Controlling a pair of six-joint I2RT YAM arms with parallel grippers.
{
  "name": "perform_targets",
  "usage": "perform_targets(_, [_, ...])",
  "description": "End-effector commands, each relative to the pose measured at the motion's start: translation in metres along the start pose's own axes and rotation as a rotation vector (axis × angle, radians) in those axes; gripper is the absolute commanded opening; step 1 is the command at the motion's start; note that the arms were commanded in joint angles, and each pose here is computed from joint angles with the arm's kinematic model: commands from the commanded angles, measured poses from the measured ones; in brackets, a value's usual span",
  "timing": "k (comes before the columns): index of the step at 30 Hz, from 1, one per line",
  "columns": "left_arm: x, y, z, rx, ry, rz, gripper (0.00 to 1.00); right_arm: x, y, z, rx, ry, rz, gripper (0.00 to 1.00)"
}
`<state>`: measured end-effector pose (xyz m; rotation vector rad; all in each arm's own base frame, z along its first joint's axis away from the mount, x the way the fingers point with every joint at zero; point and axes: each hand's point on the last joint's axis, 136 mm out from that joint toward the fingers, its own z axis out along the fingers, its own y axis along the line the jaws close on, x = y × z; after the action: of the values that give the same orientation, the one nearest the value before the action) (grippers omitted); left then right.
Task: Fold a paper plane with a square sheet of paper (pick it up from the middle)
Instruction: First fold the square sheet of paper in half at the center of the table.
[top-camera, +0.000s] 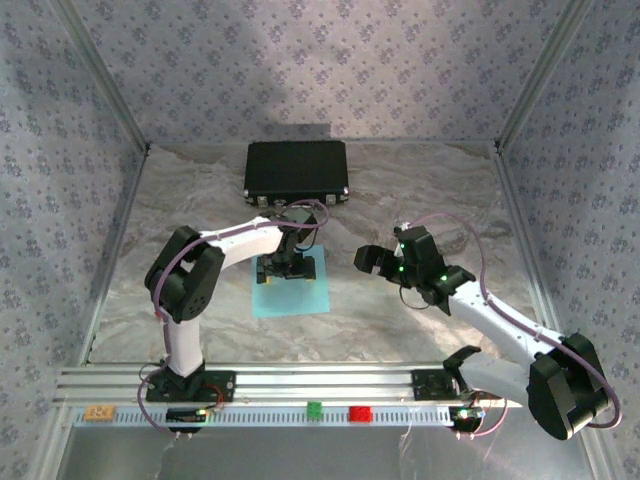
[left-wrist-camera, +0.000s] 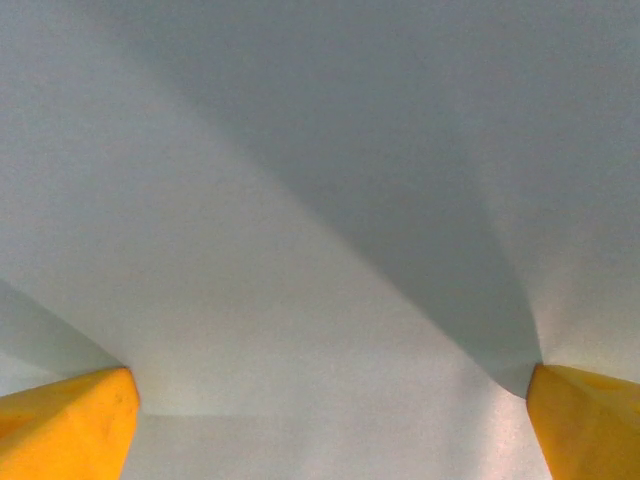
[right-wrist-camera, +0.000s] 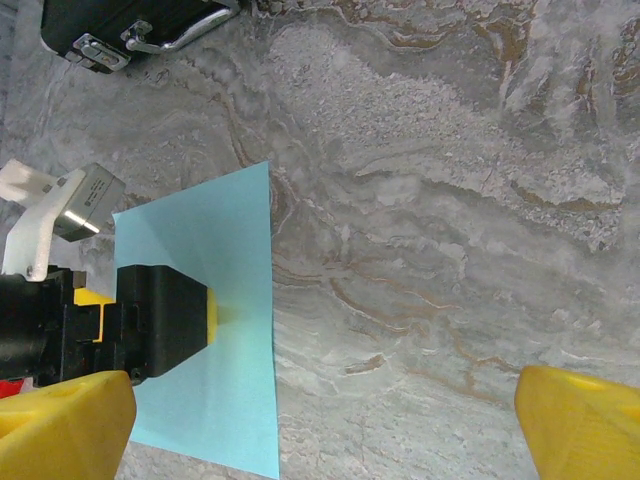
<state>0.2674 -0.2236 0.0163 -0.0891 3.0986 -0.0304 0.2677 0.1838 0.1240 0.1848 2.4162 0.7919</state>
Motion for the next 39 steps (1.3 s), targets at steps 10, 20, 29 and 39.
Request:
perform_targets(10, [0.017, 0.008, 0.022, -0.055, 0.056, 0.008, 0.97, -0.007, 0.006, -0.005, 0.006, -0.016, -0.010, 0.99])
perform_targets(20, [0.011, 0.000, 0.009, -0.024, 0.002, 0.046, 0.82, -0.010, 0.004, -0.007, 0.015, -0.035, -0.003, 0.99])
perform_targets(29, [0.004, -0.017, -0.015, 0.054, -0.082, 0.088, 0.57, -0.014, -0.002, -0.012, 0.037, -0.077, 0.024, 0.99])
perform_targets(39, [-0.003, -0.051, -0.054, 0.289, -0.168, 0.093, 0.46, -0.021, -0.025, -0.023, 0.138, -0.166, 0.105, 0.99])
